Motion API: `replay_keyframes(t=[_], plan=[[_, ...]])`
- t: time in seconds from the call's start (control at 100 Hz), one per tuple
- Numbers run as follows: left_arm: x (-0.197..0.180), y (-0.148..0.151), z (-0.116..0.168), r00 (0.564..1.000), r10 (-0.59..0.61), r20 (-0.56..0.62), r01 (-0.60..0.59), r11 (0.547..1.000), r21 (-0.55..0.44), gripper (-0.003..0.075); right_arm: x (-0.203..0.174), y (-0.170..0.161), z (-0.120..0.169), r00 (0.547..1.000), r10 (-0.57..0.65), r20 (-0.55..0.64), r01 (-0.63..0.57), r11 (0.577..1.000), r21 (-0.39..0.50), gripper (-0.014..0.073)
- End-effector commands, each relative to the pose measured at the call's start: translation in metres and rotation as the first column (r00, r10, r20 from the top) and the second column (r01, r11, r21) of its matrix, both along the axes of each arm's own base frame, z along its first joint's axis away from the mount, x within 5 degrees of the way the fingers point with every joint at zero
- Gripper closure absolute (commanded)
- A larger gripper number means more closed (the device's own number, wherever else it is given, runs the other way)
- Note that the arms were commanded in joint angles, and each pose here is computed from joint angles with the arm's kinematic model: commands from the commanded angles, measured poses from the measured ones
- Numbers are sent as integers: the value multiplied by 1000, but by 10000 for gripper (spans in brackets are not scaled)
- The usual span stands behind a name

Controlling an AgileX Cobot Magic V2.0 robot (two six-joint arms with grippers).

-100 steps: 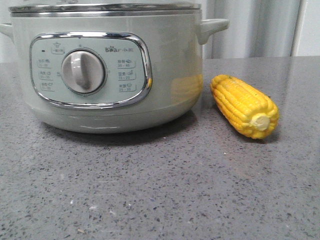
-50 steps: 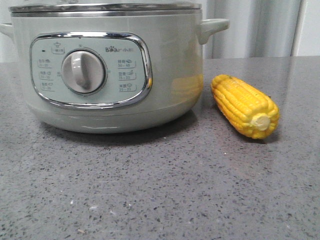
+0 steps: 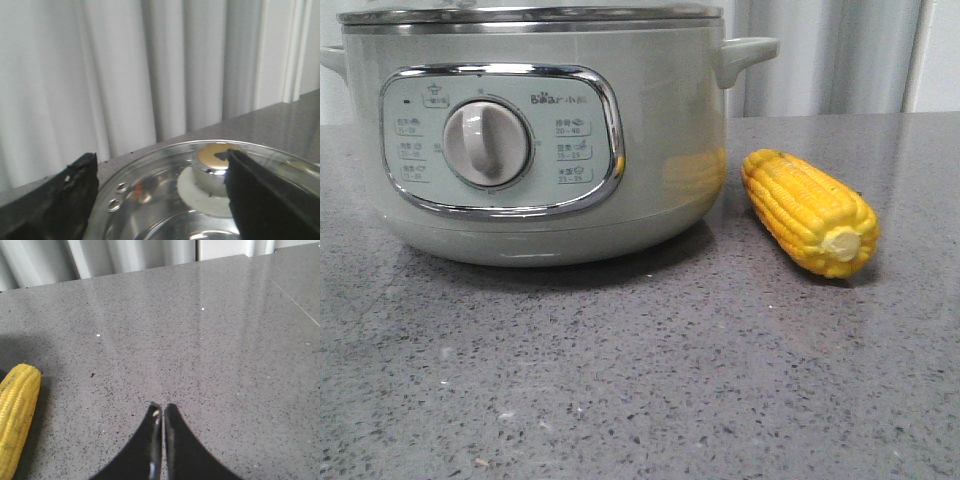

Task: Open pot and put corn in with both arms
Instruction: 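Grasp the glass lid's knob with the left gripper, then lift the glass lid off the pot and set it beside the pot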

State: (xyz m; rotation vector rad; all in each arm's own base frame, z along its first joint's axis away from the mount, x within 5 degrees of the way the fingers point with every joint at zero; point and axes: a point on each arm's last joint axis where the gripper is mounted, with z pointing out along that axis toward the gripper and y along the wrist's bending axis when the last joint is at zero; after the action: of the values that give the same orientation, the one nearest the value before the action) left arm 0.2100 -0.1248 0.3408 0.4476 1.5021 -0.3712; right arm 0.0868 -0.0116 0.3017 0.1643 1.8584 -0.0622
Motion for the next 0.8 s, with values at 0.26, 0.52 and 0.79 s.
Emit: replay_keyframes(t=[0.26,0.52,0.79], plan=[[33,-46,13,996,-74,45,76,996,-38,239,3,0,13,997,5,78,-3,1000,-28,669],[52,-63,6,997,-78,19,79,996,-31,240,3,0,13,997,5,78,-3,1000,-28,669],[55,-66,2,997,-81,10,81,996,-27,381,3,0,13,997,5,78,-3,1000,-28,669]])
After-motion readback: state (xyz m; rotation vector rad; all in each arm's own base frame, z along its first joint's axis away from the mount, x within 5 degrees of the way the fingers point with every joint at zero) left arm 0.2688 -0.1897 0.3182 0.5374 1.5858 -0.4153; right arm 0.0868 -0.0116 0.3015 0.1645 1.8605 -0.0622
